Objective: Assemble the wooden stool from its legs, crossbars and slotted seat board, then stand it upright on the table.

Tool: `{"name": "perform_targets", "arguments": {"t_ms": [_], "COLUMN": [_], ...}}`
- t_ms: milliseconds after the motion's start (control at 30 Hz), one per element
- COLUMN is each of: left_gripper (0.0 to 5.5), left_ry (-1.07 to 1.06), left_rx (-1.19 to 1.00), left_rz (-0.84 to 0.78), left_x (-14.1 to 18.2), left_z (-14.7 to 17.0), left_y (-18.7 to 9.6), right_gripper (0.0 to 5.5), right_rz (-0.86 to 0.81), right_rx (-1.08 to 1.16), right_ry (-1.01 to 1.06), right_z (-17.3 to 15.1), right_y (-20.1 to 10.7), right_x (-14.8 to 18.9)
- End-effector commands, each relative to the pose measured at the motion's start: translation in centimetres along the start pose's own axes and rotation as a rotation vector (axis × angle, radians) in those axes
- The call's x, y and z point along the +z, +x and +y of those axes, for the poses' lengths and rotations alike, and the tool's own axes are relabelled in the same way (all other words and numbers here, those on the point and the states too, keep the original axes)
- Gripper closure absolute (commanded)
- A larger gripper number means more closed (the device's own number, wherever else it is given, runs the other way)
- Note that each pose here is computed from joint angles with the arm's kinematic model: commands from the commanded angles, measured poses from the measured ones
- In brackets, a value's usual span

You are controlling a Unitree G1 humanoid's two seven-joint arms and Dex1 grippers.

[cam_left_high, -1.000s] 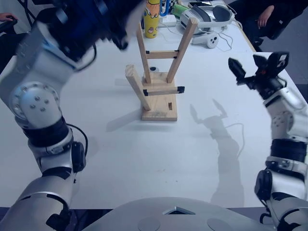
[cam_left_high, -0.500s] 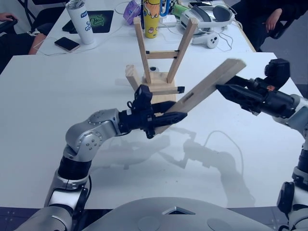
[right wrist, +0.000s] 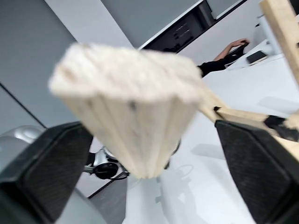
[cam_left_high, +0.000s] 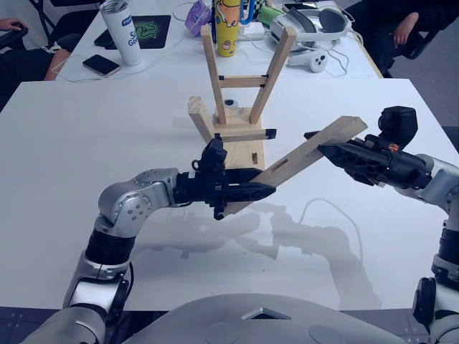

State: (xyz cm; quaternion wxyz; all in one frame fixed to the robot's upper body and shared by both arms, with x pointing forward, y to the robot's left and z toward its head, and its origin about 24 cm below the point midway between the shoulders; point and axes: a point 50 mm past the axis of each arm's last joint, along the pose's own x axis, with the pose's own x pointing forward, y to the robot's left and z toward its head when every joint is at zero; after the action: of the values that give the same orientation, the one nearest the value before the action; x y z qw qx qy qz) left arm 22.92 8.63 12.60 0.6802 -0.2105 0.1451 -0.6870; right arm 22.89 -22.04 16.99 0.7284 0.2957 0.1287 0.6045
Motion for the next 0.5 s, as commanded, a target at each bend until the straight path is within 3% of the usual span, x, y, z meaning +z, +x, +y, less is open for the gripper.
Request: {"name": "perform_targets", "arguments": {"t_ms": [33,400,500], "left_gripper": [3.44,3.44,3.44], "left_ry": [0.015,0.006,0.027], "left_rx": [-0.006,-0.001,0.013], "left_rz": [0.013,0.03,0.024], "left_x": [0.37,0.08,0.25], "left_z": [-0.15,-0.48,-0.32], "left_y": [0.02,-0.41,-0.45], "right_gripper": [1.72,3.33,3.44], "right_rz": [0.055,0.058,0.063], "right_rx": [0.011,-0.029,-0.029], "right_ry": [0.009,-0.009,-0.012], "right_z": [0.3,0.03,0.01], "right_y": [0.22,-0.09,-0.03], "right_x": [-0.02,0.14,0.12]}}
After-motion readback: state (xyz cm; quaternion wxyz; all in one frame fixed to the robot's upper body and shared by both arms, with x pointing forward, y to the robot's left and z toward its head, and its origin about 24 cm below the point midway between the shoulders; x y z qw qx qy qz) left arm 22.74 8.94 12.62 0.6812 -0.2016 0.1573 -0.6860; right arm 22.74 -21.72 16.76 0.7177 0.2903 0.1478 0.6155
